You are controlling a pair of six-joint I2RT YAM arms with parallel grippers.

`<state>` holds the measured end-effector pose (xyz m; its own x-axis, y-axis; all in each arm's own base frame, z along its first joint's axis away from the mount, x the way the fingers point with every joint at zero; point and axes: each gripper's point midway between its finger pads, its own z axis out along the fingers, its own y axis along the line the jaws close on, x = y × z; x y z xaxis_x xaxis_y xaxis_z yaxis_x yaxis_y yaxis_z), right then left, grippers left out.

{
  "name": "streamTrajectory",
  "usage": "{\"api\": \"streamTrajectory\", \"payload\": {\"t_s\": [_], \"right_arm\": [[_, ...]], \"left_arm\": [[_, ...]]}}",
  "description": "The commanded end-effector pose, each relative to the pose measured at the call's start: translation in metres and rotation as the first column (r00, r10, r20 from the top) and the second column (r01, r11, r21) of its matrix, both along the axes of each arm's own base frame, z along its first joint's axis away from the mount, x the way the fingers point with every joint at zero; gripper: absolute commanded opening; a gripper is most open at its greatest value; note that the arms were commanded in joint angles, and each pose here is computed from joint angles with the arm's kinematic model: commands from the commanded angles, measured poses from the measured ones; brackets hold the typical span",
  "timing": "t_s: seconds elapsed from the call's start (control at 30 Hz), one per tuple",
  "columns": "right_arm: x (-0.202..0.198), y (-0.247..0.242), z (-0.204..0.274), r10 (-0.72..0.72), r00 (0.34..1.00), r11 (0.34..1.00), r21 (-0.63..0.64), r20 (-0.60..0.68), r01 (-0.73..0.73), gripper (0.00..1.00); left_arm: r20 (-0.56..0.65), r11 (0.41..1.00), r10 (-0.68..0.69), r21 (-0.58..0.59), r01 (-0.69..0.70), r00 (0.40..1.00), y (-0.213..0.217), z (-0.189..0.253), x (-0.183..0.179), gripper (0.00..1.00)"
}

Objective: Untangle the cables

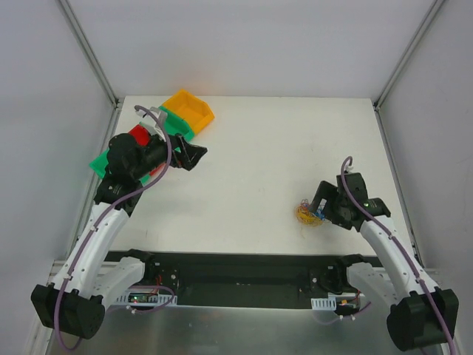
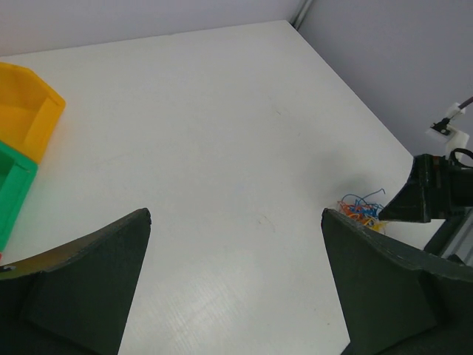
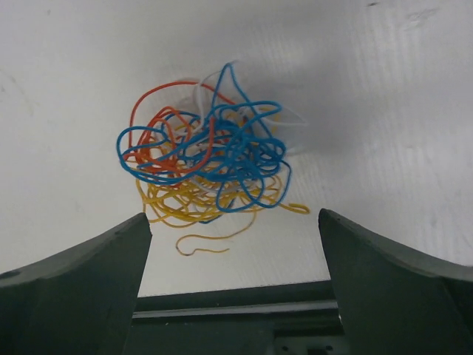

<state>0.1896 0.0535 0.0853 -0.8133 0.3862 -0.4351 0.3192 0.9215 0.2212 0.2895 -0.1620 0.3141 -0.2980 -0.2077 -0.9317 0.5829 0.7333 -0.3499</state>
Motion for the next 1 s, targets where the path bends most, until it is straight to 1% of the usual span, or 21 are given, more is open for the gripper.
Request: {"api": "streamTrajectory", "payload": {"t_s": [0.0,0.07,0.1,0.13,0.17,0.27,0.33,0.4,0.5,0.57,0.63,0.7,0.77,0.83,0.93,0.97], "right_arm": [[0.017,0.051,-0.007,0.091,0.992,0.963,0.248,0.083,-0.109,0.96],[0.026,0.065,-0.012,0.155,0.981,0.952,0.246,0.118,-0.180,0.95],[0.033,0.071,-0.012,0.183,0.974,0.949,0.236,0.134,-0.210,0.94],[0.036,0.078,-0.012,0.216,0.967,0.945,0.222,0.137,-0.242,0.91],[0.040,0.086,-0.012,0.251,0.958,0.937,0.212,0.141,-0.277,0.89],[0.049,0.118,-0.008,0.343,0.927,0.904,0.216,0.150,-0.369,0.85],[0.049,0.145,-0.003,0.397,0.904,0.867,0.261,0.157,-0.426,0.81],[0.045,0.170,0.002,0.444,0.880,0.825,0.305,0.171,-0.475,0.80],[0.036,0.189,0.010,0.498,0.846,0.783,0.321,0.188,-0.532,0.79],[0.030,0.187,0.012,0.497,0.844,0.781,0.321,0.200,-0.536,0.80],[0.028,0.175,0.014,0.477,0.852,0.806,0.280,0.214,-0.522,0.81],[0.031,0.156,0.014,0.460,0.861,0.844,0.194,0.215,-0.499,0.82],[0.035,0.140,0.012,0.464,0.860,0.865,0.101,0.211,-0.492,0.82],[0.041,0.124,0.013,0.470,0.864,0.879,-0.001,0.182,-0.477,0.81],[0.051,0.123,0.024,0.491,0.850,0.869,-0.044,0.192,-0.492,0.78],[0.055,0.124,0.026,0.492,0.848,0.869,-0.049,0.198,-0.493,0.76]], "left_arm": [[0.018,0.989,-0.127,-0.073,0.128,0.992,-0.022,0.024,-0.007,0.98],[-0.018,0.980,-0.181,-0.086,0.179,0.983,-0.030,0.018,-0.008,0.94],[-0.034,0.972,-0.218,-0.093,0.214,0.975,-0.035,0.016,-0.010,0.89],[-0.047,0.967,-0.240,-0.097,0.235,0.970,-0.039,0.014,-0.010,0.85],[-0.065,0.962,-0.262,-0.100,0.255,0.963,-0.042,0.010,-0.010,0.78],[-0.115,0.944,-0.319,-0.124,0.305,0.941,-0.052,0.002,-0.009,0.67],[-0.139,0.933,-0.351,-0.138,0.333,0.926,-0.057,-0.002,-0.010,0.65],[-0.162,0.931,-0.358,-0.142,0.337,0.920,-0.060,-0.008,-0.009,0.61],[-0.194,0.928,-0.366,-0.146,0.342,0.910,-0.064,-0.017,-0.007,0.57],[-0.222,0.924,-0.378,-0.149,0.352,0.899,-0.069,-0.025,-0.007,0.54],[-0.275,0.918,-0.394,-0.159,0.363,0.877,-0.077,-0.039,-0.006,0.50],[-0.351,0.904,-0.427,-0.187,0.384,0.833,-0.087,-0.056,-0.004,0.45],[-0.432,0.880,-0.474,-0.250,0.403,0.767,-0.097,-0.067,-0.006,0.38],[-0.486,0.859,-0.513,-0.289,0.423,0.708,-0.108,-0.079,-0.008,0.34],[-0.574,0.856,-0.516,-0.318,0.408,0.636,-0.117,-0.107,-0.009,0.31],[-0.591,0.852,-0.522,-0.324,0.411,0.615,-0.121,-0.114,-0.010,0.32]]}}
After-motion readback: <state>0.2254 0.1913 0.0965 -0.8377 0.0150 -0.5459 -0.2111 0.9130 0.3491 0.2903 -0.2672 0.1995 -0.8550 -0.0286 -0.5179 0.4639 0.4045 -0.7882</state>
